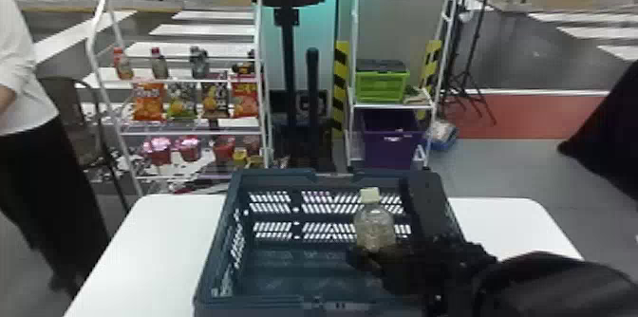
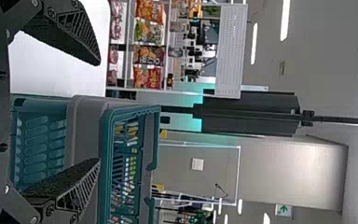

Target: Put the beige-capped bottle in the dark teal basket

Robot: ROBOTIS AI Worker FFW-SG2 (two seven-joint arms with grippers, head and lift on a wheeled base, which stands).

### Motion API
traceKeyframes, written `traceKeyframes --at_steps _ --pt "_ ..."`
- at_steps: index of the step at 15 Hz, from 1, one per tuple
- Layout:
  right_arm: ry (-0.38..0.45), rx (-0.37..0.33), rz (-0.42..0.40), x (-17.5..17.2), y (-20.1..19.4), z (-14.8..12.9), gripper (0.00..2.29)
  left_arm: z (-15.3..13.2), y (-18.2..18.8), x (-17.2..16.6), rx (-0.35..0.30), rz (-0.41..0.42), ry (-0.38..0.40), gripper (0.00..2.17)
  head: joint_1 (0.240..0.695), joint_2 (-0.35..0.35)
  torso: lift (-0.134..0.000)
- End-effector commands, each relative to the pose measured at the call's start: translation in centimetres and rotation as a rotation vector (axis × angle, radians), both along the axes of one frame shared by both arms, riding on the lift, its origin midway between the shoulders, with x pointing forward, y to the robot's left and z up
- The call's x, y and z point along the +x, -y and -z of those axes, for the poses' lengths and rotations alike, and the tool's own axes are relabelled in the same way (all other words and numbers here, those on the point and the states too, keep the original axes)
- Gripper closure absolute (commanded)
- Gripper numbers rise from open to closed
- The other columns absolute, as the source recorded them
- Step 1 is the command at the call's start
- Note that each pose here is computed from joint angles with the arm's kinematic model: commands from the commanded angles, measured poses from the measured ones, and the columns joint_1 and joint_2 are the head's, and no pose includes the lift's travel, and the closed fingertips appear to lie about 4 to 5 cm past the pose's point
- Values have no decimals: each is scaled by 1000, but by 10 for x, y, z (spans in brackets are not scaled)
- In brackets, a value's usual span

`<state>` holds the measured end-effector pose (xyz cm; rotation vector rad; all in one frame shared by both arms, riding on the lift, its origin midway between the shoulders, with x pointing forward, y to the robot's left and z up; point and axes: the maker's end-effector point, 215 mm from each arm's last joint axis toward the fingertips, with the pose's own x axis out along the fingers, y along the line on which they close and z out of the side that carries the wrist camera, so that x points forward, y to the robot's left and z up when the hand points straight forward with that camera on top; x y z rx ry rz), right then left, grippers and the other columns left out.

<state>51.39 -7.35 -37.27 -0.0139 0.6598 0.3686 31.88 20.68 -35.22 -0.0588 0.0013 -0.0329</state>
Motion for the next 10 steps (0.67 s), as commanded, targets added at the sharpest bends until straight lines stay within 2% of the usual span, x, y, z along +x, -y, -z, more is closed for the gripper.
traceKeyframes --at_steps 1,4,10 --pt "-65 -6 -15 1 -7 9 2162 1 0 0 0 0 1 154 499 0 0" --pt "-122 -6 -23 4 -15 20 2162 0 0 0 -1 -1 4 154 499 0 0" --pt "-216 -56 -7 10 -5 51 2162 1 -1 -1 -1 -1 4 154 499 0 0"
